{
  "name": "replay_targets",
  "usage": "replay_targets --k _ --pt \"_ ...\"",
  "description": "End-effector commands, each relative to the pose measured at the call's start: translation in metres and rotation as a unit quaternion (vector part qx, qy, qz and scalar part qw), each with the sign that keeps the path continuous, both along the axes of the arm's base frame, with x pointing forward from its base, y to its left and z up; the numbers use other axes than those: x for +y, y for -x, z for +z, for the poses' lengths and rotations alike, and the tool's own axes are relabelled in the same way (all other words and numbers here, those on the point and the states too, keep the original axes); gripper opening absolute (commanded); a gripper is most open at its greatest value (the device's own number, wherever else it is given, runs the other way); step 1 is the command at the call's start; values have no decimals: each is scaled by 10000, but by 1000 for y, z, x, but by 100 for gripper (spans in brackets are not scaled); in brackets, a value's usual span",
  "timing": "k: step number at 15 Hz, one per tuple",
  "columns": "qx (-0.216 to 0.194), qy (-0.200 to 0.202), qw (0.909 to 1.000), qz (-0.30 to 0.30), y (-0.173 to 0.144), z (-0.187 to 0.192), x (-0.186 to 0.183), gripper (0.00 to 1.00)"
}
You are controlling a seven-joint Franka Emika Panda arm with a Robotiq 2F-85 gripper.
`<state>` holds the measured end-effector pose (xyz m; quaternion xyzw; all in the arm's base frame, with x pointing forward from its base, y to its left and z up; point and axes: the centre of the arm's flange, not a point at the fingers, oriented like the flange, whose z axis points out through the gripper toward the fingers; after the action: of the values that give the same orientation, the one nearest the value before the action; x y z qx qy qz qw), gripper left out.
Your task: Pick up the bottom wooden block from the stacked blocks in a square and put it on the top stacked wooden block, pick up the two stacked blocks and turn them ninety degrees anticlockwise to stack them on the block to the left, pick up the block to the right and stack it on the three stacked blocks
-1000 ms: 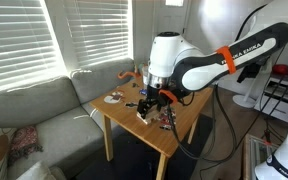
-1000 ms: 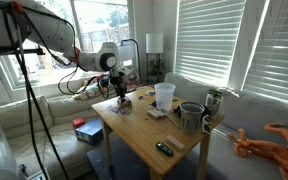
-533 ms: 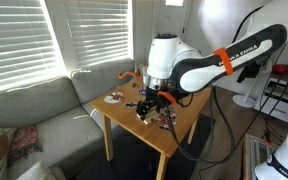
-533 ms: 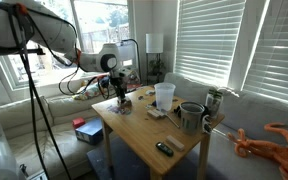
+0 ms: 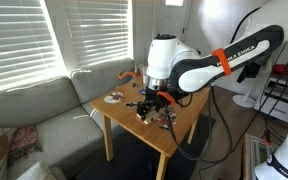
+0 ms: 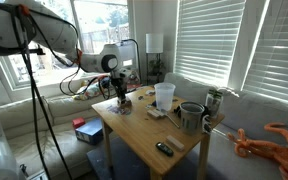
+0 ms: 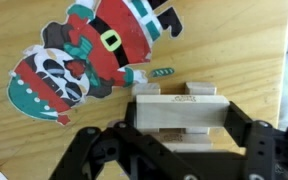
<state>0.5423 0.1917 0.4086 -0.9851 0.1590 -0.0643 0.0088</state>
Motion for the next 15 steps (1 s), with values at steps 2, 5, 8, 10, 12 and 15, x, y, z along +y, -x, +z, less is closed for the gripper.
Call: replay_targets --k 2,5,8,10,12,15 --pt "5 49 9999 -122 2 12 3 60" --pt "-87 82 9998 -134 8 24 -1 60" --pt "-187 72 9996 -182 10 34 -7 60" --pt "-249 78 9995 -195 9 40 -13 60" --pt "-293 78 9993 -196 4 43 -18 60" --pt "-302 108 9994 -153 -6 40 -23 60"
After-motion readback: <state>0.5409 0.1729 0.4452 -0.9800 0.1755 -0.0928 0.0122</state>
